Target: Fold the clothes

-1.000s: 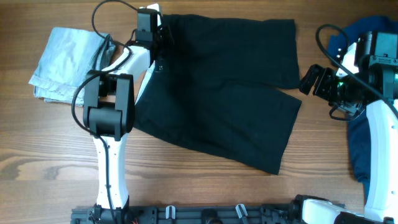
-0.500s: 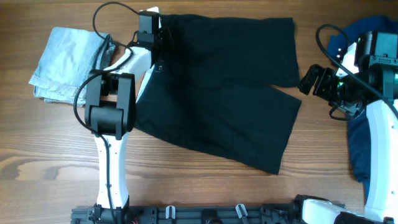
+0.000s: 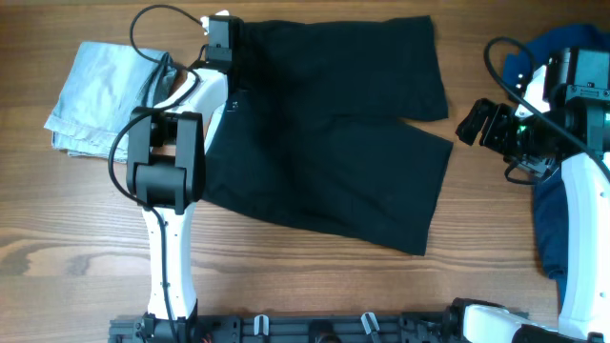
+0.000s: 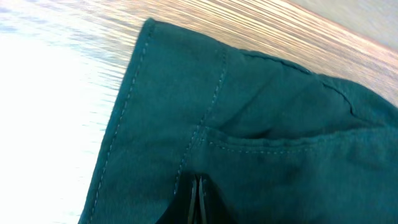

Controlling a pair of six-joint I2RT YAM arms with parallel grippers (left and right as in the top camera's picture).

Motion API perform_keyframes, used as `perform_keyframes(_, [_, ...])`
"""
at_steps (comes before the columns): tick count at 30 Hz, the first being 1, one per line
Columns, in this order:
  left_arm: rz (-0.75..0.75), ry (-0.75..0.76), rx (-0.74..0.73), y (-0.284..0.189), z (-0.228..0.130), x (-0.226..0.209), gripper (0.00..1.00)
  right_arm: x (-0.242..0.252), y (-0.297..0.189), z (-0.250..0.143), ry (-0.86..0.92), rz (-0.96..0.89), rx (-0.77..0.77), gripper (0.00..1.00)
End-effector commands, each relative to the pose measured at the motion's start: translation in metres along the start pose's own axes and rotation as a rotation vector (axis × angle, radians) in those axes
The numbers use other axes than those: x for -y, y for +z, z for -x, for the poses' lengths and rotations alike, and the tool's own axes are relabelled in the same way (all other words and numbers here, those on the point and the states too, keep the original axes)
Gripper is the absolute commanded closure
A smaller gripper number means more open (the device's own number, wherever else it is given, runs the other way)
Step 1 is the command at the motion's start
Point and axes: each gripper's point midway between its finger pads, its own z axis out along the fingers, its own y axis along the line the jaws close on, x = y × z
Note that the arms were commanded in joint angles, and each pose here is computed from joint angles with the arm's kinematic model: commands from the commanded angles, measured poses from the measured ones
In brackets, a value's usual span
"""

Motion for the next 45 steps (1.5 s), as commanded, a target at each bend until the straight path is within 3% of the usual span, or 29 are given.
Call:
perform_keyframes(1, [0.167, -0.085, -0.011, 0.012, -0.015, -0.050, 0.96, 0.004, 0.003, 0.001, 0.004, -0.023, -0.003, 0.00])
perform_keyframes(4, [0.164, -0.085, -0.006, 0.010, -0.013, -0.049, 0.96, 0.004, 0.003, 0.001, 0.004, -0.023, -0.003, 0.00])
perform_keyframes(9, [0.120, -0.095, 0.070, -0.020, 0.027, -0.030, 0.96, 0.004, 0.003, 0.001, 0.004, -0.023, -0.003, 0.00])
perform_keyframes(10, [0.101, -0.101, 0.104, -0.034, 0.043, -0.023, 0.95, 0.004, 0.003, 0.001, 0.004, -0.023, -0.002, 0.00])
perform_keyframes(15, [0.045, -0.108, 0.200, -0.118, 0.104, 0.002, 0.67, 0.004, 0.003, 0.001, 0.004, -0.023, -0.003, 0.00])
perform_keyframes(20, [0.081, -0.104, 0.131, -0.229, 0.111, -0.004, 0.63, 0.004, 0.003, 0.001, 0.004, -0.023, -0.002, 0.00])
perform_keyframes(25, [0.136, -0.111, 0.001, -0.321, 0.078, -0.025, 0.62, 0.004, 0.003, 0.001, 0.004, -0.023, -0.003, 0.00])
perform_keyframes(29, [0.142, -0.115, -0.160, -0.358, 0.036, -0.034, 0.56, 0.004, 0.003, 0.001, 0.004, -0.023, -0.002, 0.00])
perform_keyframes(31, [0.174, -0.109, -0.222, -0.365, 0.021, -0.042, 0.53, 0.004, 0.003, 0.001, 0.004, -0.023, -0.002, 0.00])
perform_keyframes(33, [0.220, -0.099, -0.301, -0.368, 0.002, -0.052, 0.32, 0.004, 0.003, 0.001, 0.004, -0.023, -0.002, 0.00])
perform_keyframes(34, [0.237, -0.095, -0.332, -0.367, -0.006, -0.055, 0.29, 0.004, 0.003, 0.001, 0.004, -0.023, -0.003, 0.00])
perform_keyframes(40, [0.245, -0.041, -0.505, -0.353, -0.055, -0.066, 0.29, -0.007, 0.000, 0.041, -0.019, 0.018, 0.160, 0.00])
perform_keyframes(45, [0.231, -0.052, -0.584, -0.339, -0.084, -0.069, 0.28, -0.011, -0.002, 0.053, -0.026, 0.033, 0.211, 0.00])
